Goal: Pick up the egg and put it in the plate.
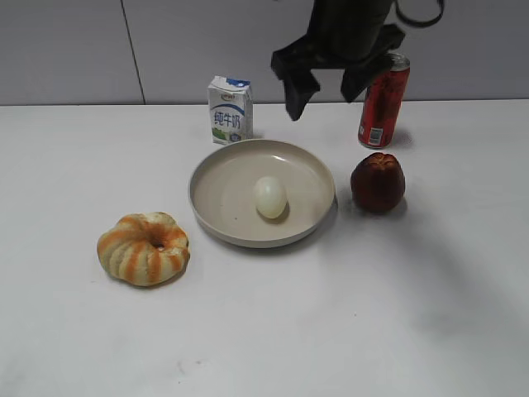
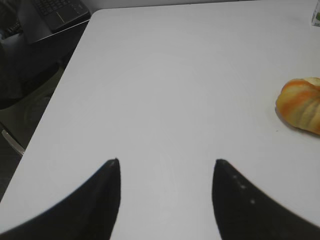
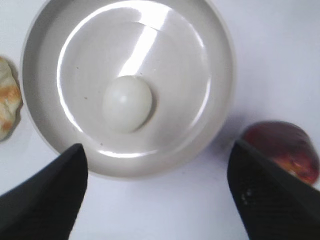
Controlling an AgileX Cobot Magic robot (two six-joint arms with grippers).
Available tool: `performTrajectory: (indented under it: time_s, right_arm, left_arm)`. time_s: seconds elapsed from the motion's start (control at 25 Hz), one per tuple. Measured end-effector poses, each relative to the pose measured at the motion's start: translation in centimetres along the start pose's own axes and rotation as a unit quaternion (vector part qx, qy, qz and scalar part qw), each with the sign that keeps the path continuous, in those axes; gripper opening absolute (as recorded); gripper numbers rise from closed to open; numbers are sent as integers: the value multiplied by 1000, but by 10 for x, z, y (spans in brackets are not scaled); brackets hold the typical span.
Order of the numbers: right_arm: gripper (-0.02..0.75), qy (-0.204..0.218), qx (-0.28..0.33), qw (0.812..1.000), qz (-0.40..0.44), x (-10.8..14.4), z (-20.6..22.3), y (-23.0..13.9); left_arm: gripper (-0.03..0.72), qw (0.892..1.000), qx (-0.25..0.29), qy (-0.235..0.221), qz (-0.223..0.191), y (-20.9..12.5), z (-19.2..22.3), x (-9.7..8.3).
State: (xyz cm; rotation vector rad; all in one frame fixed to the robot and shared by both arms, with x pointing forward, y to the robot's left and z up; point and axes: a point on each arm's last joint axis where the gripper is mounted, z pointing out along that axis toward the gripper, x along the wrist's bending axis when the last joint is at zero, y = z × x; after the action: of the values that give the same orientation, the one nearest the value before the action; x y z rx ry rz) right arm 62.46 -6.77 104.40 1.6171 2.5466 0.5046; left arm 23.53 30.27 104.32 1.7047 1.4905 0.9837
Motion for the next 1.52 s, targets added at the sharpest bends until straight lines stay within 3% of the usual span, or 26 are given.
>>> performTrajectory:
  time_s: [0.28, 0.64, 0.84, 1.04, 1.2, 1.52]
  right_arm:
    - [657, -59, -17, 998, -12, -10, -69, -38]
    - [633, -64, 13, 998, 8, -20, -113, -161]
    - [625, -61, 0, 998, 12, -26, -118, -233]
    - [613, -54, -63, 996, 9, -30, -123, -289]
    - [594, -48, -124, 991, -1, -33, -126, -320]
    - [590, -46, -141, 989, -7, -36, -117, -357]
  left_arm:
    - [446, 1000, 0, 0, 0, 0, 0, 0]
    - [446, 1000, 0, 0, 0, 0, 0, 0]
    - [446, 1000, 0, 0, 0, 0, 0, 0]
    - [446, 1000, 0, 0, 0, 0, 0, 0]
    - [446, 1000, 0, 0, 0, 0, 0, 0]
    - [446, 1000, 0, 0, 0, 0, 0, 0]
